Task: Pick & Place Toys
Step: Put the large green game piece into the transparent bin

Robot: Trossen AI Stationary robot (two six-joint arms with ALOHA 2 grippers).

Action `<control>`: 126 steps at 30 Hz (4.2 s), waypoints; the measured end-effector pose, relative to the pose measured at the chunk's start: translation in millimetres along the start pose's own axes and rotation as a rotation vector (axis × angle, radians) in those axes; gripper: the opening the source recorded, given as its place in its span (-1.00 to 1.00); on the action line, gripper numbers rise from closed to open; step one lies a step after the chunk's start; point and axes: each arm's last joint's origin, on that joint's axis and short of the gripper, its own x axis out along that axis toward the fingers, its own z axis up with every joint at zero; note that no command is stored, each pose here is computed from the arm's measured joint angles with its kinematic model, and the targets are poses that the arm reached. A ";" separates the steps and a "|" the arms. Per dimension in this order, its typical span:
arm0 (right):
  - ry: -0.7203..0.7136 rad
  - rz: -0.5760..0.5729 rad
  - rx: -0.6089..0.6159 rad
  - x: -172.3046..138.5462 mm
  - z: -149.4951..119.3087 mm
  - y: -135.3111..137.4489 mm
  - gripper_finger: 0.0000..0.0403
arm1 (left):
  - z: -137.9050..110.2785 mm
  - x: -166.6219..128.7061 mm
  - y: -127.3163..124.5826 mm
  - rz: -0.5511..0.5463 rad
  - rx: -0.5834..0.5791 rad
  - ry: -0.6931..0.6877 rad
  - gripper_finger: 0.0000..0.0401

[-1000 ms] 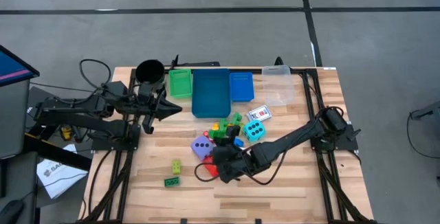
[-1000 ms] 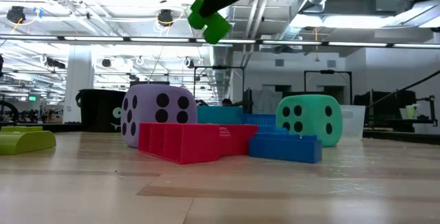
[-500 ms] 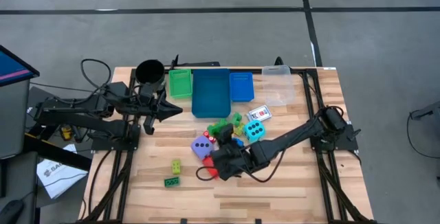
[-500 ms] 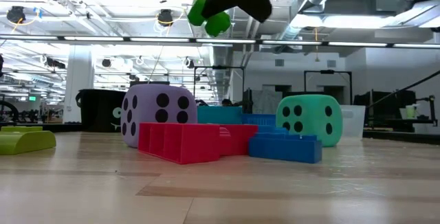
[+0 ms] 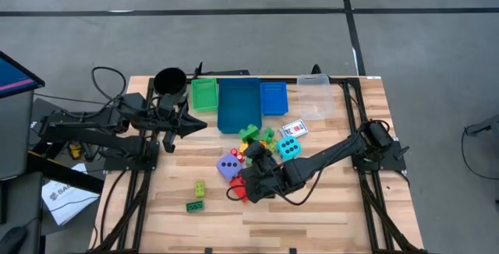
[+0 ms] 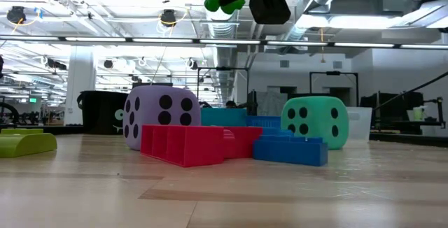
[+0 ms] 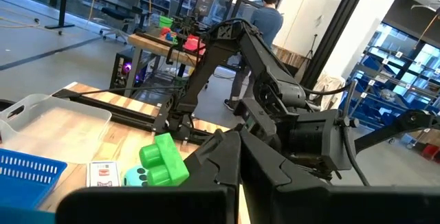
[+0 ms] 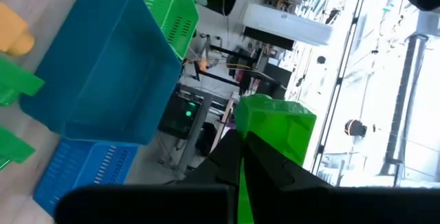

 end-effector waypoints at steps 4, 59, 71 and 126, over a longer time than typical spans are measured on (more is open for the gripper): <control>0.002 0.000 0.000 0.6 -0.2 -0.1 -0.97 | 0.1 -0.1 0.0 0.000 0.000 0.000 -0.99; 0.444 0.373 1.626 253.9 -164.1 33.1 -0.99 | 1.7 -0.5 4.5 0.164 0.280 -0.034 -0.99; 0.444 0.428 1.592 246.4 -156.4 40.1 -0.99 | 1.8 -0.5 4.6 0.168 0.280 -0.035 -0.99; 0.479 0.197 1.722 92.1 -315.2 80.2 -0.87 | 2.3 -0.5 4.5 0.167 0.280 -0.041 -0.99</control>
